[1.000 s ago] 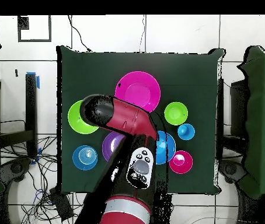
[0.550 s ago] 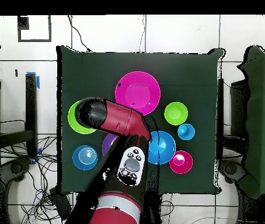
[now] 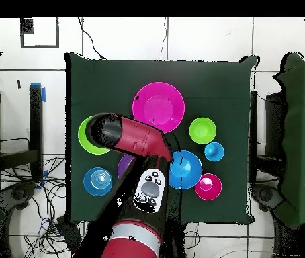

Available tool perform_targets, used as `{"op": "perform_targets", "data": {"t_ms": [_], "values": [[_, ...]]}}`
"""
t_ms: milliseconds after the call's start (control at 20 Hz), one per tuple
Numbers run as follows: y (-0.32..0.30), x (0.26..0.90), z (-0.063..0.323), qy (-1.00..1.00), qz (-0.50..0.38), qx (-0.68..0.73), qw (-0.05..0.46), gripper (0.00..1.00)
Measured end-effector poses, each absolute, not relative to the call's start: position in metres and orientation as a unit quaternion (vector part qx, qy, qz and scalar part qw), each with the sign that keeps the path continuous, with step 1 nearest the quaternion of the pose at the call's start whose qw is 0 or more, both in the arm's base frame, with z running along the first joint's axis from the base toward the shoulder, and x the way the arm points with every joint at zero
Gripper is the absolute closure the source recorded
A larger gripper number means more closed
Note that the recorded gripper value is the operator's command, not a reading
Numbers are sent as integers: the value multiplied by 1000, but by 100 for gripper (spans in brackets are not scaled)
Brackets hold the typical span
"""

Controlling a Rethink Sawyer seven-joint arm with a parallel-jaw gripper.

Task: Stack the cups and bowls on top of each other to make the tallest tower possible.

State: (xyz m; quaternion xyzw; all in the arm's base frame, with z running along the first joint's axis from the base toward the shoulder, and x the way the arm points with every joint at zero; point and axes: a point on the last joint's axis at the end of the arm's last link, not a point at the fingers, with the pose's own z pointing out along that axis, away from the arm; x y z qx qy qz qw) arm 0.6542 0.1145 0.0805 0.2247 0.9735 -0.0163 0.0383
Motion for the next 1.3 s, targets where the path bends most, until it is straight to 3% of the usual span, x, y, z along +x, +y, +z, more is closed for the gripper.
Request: {"op": "perform_targets", "data": {"t_ms": [1300], "values": [[119,626,22,972,-36,231,6,0]]}}
